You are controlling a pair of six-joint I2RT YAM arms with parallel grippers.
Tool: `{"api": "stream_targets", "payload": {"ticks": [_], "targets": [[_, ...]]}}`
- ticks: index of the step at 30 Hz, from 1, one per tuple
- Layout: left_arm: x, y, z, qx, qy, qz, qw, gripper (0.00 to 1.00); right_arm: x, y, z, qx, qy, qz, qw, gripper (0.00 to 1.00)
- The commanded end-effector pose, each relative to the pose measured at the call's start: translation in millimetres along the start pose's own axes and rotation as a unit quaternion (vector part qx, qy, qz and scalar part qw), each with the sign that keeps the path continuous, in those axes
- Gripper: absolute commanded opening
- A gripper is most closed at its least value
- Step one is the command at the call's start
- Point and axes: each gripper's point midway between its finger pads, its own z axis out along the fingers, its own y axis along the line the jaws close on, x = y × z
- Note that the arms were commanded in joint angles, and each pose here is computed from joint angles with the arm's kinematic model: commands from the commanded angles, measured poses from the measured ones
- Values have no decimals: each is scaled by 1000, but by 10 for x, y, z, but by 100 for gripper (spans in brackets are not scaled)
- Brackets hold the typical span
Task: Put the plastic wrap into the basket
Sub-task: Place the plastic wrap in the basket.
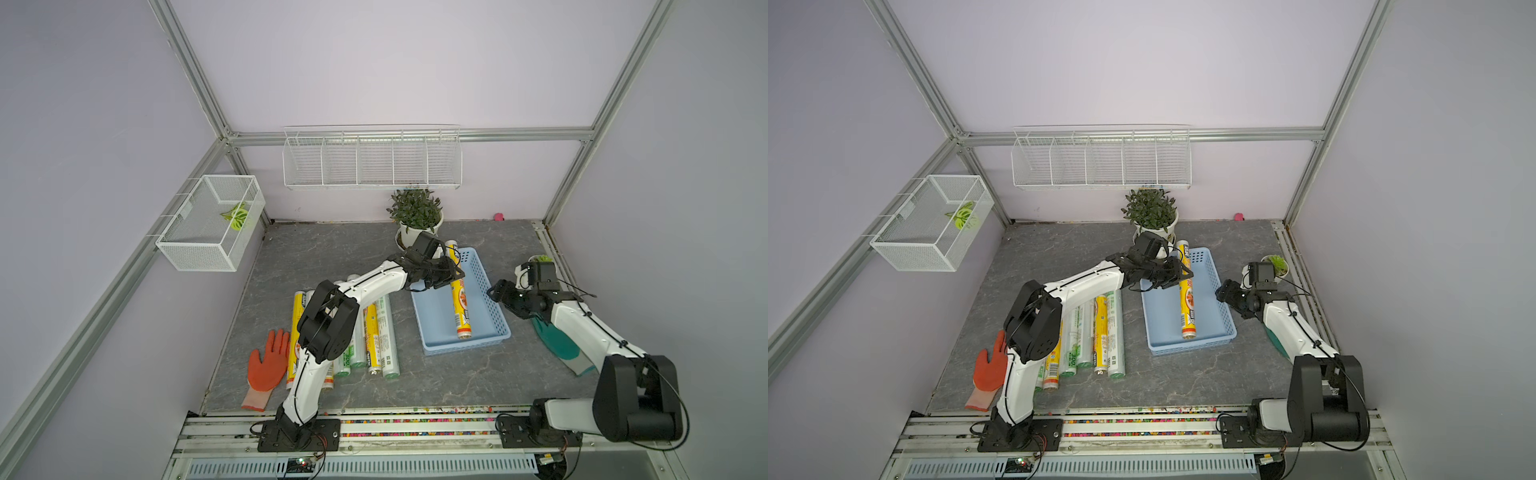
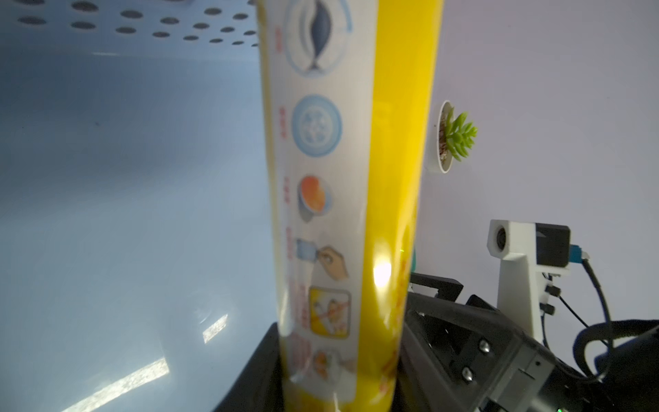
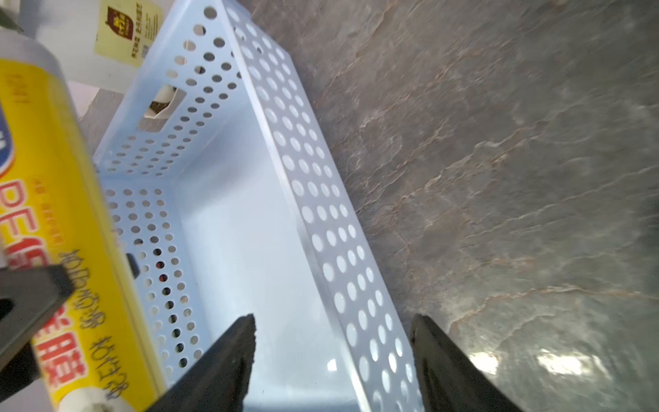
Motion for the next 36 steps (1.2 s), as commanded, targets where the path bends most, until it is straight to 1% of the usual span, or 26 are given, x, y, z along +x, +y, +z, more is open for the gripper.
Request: {"api": "stream_targets", "payload": {"ticks": [1,4,9,12,13,16,17,18,20,22,24,26,30,33,36], "targets": [[-8,-66,22,11,13,-13,1000,6,182,124,43,-59,29,1,998,74],[61,47,128,7,28,-29,999,6,298,199,21,-93,34,3,995,74],[120,128,250,8,44,-39,998,7,435,233,-25,-109,36,1,993,74],[156,151,331,6,56,-43,997,7,503,409,-49,-154,45,-19,987,75],[170,168,355,2,58,-42,997,7,507,371,-40,-140,47,-18,989,75],[215,186,434,1,71,-41,997,7,440,106,-19,-56,30,-11,998,77],[229,186,461,1,73,-41,997,8,424,57,-28,-42,26,-8,999,78],[241,200,485,-1,75,-42,996,8,395,50,-39,-37,20,-7,999,78],[254,192,514,-1,73,-38,997,9,368,98,-49,-49,13,-6,999,78],[268,214,572,-1,73,-37,997,11,360,147,-38,-62,16,-2,998,78],[289,230,645,1,84,-39,996,12,364,176,-23,-71,22,1,997,78],[306,226,705,0,88,-37,995,15,379,197,-6,-77,28,3,997,79],[362,237,808,0,100,-34,994,28,389,213,-11,-83,30,6,996,79],[397,331,870,-12,103,-45,994,32,393,215,-17,-83,30,5,996,79],[440,351,916,-6,114,-54,992,36,397,197,-24,-78,28,6,997,79]]}}
